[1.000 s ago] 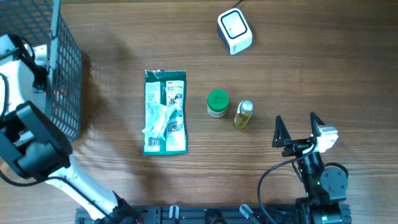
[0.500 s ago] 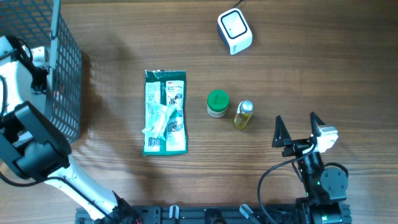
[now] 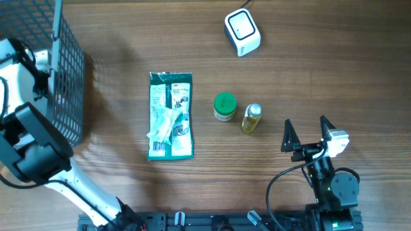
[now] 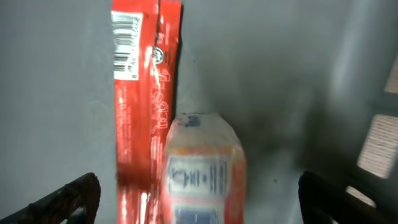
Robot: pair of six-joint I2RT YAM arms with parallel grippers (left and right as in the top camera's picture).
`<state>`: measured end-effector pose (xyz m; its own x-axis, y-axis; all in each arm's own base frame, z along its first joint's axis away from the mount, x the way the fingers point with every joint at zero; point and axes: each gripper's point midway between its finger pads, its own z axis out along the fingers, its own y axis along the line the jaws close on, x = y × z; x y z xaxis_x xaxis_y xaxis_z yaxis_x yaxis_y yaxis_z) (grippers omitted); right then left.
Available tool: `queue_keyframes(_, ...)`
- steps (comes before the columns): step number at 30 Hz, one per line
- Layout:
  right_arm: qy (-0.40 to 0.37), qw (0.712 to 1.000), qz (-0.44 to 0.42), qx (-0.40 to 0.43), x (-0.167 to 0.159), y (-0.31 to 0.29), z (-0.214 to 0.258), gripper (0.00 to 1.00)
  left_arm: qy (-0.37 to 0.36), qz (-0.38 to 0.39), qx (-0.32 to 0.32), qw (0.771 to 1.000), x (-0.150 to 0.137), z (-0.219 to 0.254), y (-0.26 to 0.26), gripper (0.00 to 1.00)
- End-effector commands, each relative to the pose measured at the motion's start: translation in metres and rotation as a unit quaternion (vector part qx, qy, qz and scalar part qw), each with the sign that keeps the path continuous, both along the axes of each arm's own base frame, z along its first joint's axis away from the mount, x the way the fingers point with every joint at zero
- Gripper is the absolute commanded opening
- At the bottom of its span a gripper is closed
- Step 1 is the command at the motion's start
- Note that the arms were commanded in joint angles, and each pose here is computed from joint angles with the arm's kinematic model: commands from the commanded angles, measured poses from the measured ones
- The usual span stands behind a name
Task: Scan the item barcode
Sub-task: 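Reach the left gripper into the basket and grasp the red-orange packets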
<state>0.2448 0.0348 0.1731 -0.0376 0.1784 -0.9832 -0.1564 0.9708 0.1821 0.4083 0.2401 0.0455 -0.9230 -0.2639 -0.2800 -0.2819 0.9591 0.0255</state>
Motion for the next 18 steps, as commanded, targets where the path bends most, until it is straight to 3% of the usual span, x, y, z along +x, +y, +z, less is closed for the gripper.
queue_keyframes(1,-0.002,1.000,-0.005,0.004,0.000,-0.002,0.001,1.00,0.027,0.004,-0.015,1.000,-0.009,-0.030,0.002,0.95)
queue_keyframes(6,-0.002,1.000,-0.005,0.004,0.000,-0.002,0.001,1.00,0.019,0.011,-0.068,0.997,-0.012,-0.049,0.000,0.89)
queue_keyframes(10,-0.002,1.000,-0.005,0.004,0.000,-0.002,0.001,1.00,0.029,0.018,-0.091,0.995,-0.018,-0.066,0.000,0.55)
queue_keyframes(15,-0.002,1.000,-0.005,0.004,0.000,-0.002,0.001,1.00,0.032,0.018,-0.101,0.994,-0.019,-0.071,-0.003,0.04)
queue_keyframes(18,-0.002,1.000,-0.005,0.004,0.000,-0.002,0.001,1.00,0.021,0.016,-0.117,0.993,-0.016,-0.068,-0.009,0.04)
